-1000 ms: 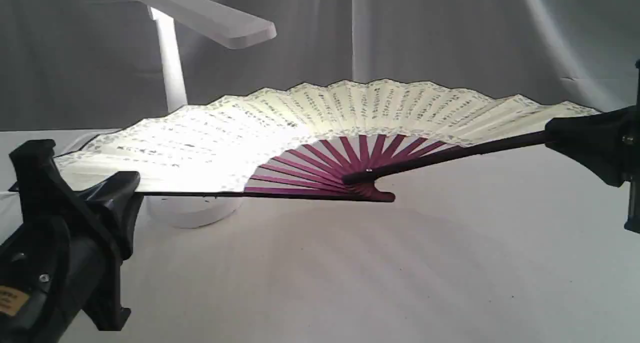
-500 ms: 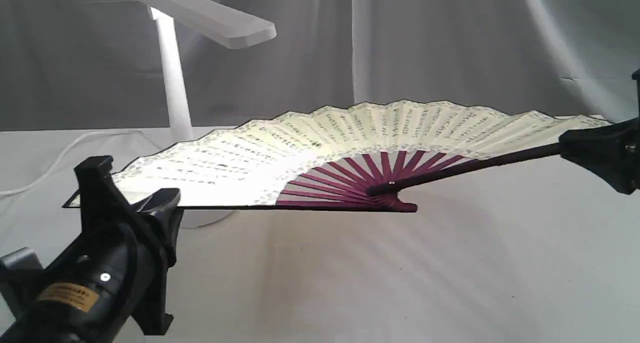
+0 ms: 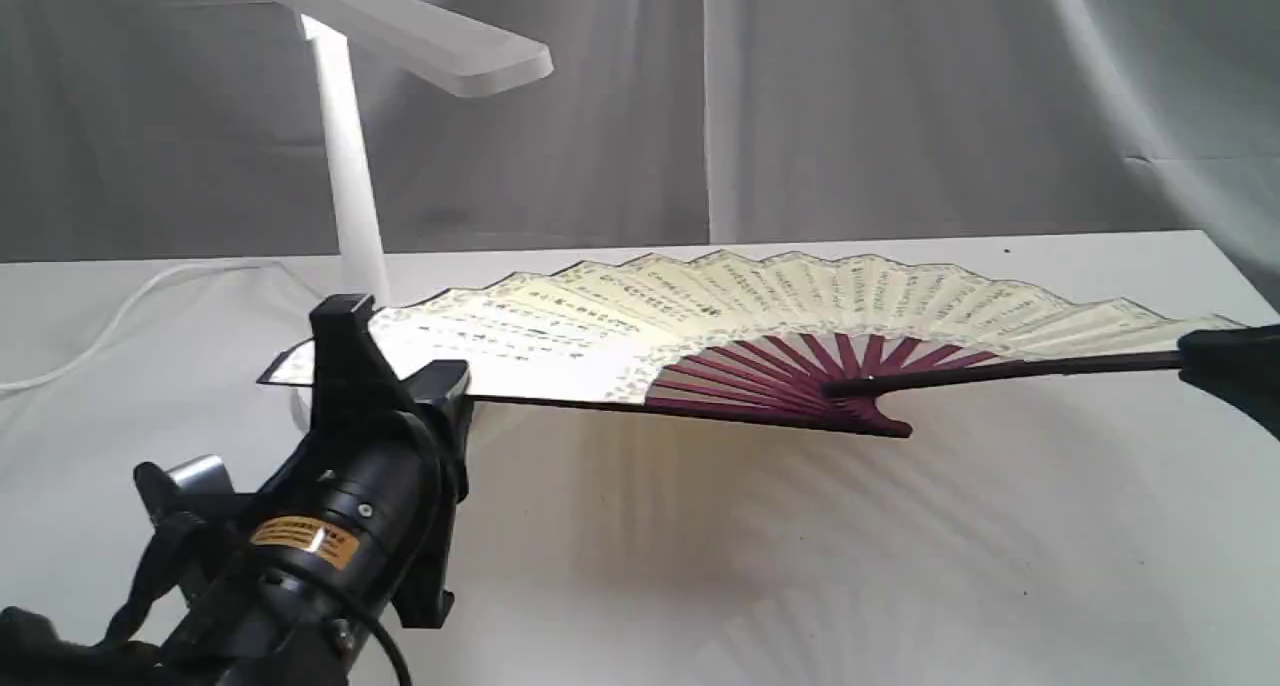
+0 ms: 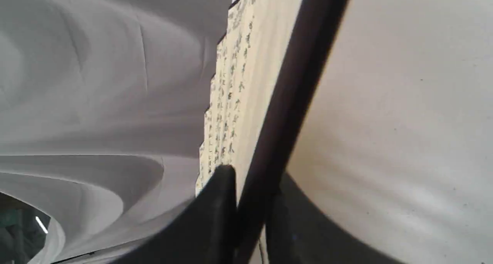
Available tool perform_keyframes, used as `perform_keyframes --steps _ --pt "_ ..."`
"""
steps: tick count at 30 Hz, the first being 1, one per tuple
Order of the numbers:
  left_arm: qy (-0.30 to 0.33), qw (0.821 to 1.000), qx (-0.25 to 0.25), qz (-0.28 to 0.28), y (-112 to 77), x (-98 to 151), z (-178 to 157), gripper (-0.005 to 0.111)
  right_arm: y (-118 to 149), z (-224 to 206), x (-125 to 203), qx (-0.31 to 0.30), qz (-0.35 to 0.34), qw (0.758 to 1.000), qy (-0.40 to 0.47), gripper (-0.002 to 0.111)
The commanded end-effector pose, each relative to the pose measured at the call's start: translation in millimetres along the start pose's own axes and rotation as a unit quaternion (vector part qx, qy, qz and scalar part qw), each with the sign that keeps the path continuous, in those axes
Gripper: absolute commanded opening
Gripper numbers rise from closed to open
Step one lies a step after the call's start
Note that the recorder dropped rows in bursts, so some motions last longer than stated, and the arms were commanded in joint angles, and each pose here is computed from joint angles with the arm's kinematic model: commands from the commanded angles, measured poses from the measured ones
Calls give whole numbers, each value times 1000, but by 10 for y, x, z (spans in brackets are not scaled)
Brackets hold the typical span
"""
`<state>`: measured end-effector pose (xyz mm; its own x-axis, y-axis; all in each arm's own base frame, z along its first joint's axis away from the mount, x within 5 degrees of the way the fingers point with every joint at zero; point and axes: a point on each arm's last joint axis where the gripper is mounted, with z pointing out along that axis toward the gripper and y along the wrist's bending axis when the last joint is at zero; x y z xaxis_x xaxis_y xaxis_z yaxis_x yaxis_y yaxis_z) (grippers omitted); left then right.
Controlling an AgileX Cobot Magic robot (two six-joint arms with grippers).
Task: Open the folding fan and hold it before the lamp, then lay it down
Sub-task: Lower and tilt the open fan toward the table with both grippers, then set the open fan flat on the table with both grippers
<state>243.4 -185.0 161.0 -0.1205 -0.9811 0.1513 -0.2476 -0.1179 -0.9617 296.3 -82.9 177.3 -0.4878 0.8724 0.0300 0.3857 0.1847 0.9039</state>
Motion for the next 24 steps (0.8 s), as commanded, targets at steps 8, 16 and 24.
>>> perform_keyframes --steps 8,16,24 --pt "-21 999 17 -32 109 161 361 0 -539 -42 -377 21 19 999 -42 0" --pt "-15 1000 2 -18 299 273 560 0 -673 35 -478 33 1 999 -40 0" --pt "-13 1000 -16 -10 513 359 744 0 -732 16 -585 54 0 997 -61 0"
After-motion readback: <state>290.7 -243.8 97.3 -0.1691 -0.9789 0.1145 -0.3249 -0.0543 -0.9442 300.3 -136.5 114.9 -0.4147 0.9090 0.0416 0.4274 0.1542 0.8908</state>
